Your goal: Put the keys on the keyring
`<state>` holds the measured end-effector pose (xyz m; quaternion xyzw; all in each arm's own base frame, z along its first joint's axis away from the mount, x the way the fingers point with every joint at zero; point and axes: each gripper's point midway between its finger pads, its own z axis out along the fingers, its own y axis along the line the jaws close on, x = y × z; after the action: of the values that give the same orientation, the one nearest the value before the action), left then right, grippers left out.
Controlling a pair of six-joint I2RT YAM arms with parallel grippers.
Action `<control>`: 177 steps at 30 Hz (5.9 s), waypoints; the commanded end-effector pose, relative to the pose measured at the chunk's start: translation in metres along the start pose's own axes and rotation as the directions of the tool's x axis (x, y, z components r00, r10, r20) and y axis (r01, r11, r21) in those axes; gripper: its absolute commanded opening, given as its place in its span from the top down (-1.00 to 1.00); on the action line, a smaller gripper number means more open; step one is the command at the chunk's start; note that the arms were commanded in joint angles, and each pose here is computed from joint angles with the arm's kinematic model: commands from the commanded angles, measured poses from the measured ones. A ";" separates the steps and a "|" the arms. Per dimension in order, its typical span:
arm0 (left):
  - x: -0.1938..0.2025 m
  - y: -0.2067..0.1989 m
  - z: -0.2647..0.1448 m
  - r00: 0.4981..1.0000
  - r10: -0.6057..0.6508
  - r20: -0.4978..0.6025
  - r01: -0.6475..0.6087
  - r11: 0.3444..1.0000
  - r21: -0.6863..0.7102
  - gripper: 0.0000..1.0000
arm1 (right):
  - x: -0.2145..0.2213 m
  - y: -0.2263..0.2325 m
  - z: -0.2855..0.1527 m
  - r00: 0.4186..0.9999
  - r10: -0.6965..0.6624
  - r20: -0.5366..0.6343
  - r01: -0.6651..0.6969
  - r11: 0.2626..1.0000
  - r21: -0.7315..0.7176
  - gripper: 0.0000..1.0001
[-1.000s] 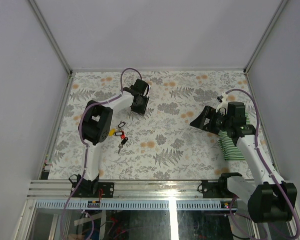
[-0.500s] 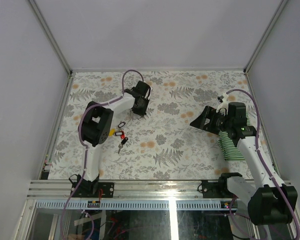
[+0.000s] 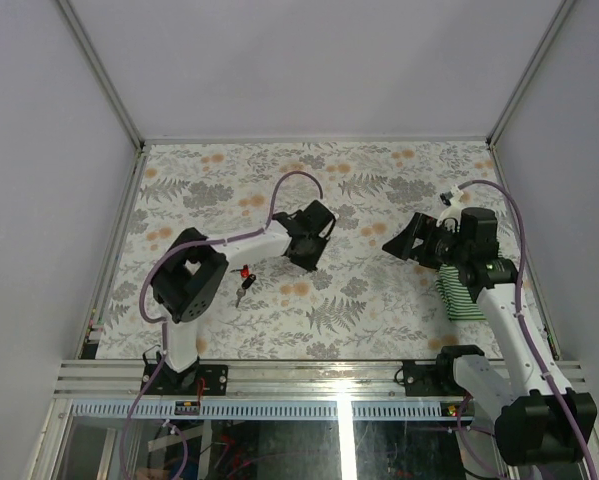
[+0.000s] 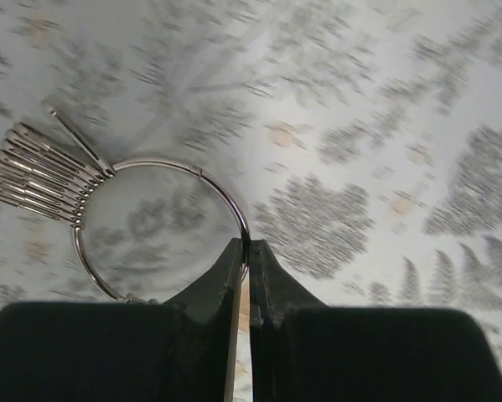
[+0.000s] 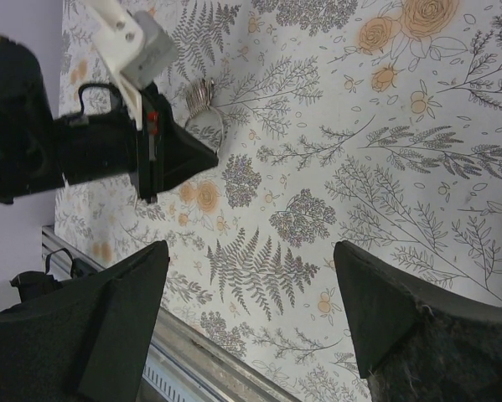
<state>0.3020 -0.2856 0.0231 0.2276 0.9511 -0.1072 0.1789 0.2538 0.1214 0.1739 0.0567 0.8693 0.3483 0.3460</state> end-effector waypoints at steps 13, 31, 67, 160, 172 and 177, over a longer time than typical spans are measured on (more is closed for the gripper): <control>0.010 -0.083 -0.032 0.990 0.081 0.112 -0.091 0.991 0.093 0.69 | -0.008 0.001 -0.019 0.993 0.010 0.121 -0.016 0.999 0.048 -0.72; -0.026 0.021 -0.119 0.866 -0.259 0.428 0.297 0.954 -0.024 0.35 | -0.014 -0.021 -0.022 0.980 0.035 0.195 -0.067 0.985 0.159 -0.85; 0.039 0.053 -0.066 0.935 -0.264 0.236 0.307 0.938 -0.163 0.10 | 0.042 -0.029 0.013 0.995 0.013 -0.100 -0.002 0.993 0.117 -0.71; 0.046 -0.103 -0.221 0.826 0.422 0.374 -0.521 0.825 0.219 1.00 | 0.033 0.128 -0.040 0.919 -0.336 0.209 0.395 0.748 -0.534 -0.60; 0.033 -0.095 -0.231 0.791 0.446 0.419 -0.543 0.827 0.146 1.00 | 0.055 0.152 -0.015 0.995 -0.073 -0.070 0.026 0.857 -0.515 -0.22; 0.030 -0.095 -0.230 0.784 0.458 0.419 -0.552 0.823 0.135 1.00 | 0.058 0.158 -0.014 0.989 0.058 -0.134 -0.115 0.876 -0.469 -0.23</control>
<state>0.1585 -0.2852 0.2170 0.4630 0.7981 -0.2164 0.3193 0.1701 0.2472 0.2190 -0.0732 0.7851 0.5480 0.2791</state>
